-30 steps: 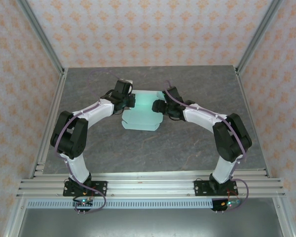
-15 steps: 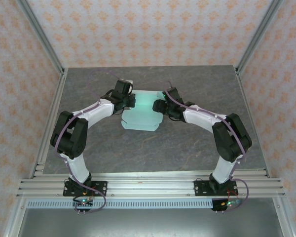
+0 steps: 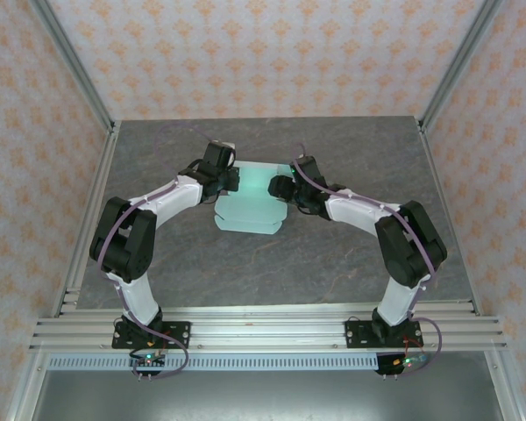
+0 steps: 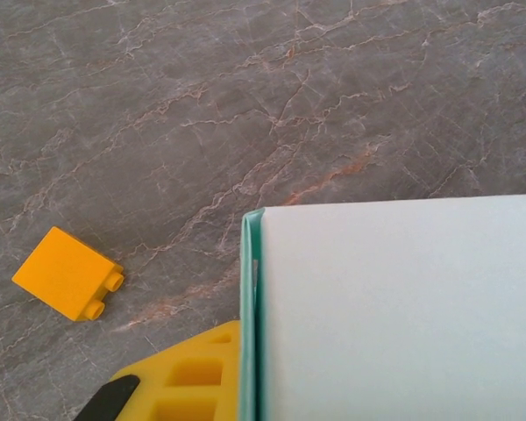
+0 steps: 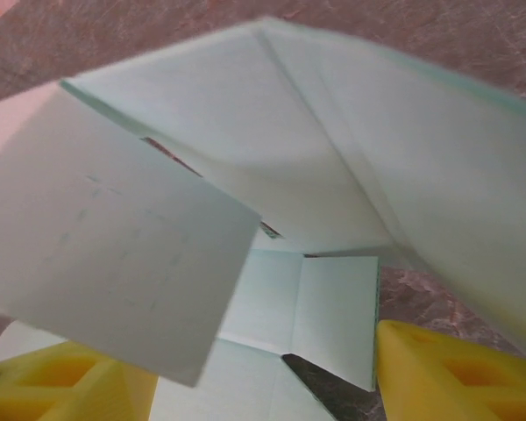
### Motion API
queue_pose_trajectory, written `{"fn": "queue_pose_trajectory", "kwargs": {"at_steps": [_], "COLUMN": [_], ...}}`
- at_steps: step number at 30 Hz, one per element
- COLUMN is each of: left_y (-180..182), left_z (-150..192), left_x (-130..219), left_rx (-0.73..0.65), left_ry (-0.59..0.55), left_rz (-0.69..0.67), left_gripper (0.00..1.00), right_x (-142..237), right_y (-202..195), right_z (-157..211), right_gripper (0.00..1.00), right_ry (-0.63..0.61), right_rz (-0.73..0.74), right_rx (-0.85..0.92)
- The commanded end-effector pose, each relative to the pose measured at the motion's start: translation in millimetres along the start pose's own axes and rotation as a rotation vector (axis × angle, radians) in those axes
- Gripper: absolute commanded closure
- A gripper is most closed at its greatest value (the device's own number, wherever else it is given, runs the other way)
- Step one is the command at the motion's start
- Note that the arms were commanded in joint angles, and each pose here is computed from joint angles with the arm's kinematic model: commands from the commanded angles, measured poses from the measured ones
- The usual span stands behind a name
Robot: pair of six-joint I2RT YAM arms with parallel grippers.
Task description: Fold the paper box
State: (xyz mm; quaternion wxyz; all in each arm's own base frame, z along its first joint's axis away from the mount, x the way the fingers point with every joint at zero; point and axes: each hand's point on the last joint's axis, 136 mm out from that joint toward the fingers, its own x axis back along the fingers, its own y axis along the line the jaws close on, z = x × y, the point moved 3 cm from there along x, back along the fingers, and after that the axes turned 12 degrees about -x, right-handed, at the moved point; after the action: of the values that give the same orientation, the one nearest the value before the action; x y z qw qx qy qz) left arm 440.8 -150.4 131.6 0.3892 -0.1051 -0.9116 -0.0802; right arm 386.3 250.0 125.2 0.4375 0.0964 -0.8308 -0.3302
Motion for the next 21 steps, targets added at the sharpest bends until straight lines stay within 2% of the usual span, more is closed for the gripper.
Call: {"fn": "queue_pose_trajectory", "kwargs": {"at_steps": [1,8,21], "left_y": [-8.0,-8.3,-7.7], "left_z": [-26.9,-28.1,-28.4], "left_x": [17.3,17.9,19.8], "left_rx": [0.013,0.014,0.014], "left_ry": [-0.084,-0.087,-0.087], "left_rz": [0.045,0.047,0.046], "left_gripper": [1.00,1.00,1.00], "right_x": [6.7,7.2,-4.9], "right_y": [30.2,43.0,44.2], "right_z": [1.4,10.7,35.7], "right_gripper": [0.38,0.41,0.41], "right_ry": [0.008,0.025,0.091], "right_rz": [-0.135,-0.164,-0.155], "right_rx": [0.008,0.036,0.094]}}
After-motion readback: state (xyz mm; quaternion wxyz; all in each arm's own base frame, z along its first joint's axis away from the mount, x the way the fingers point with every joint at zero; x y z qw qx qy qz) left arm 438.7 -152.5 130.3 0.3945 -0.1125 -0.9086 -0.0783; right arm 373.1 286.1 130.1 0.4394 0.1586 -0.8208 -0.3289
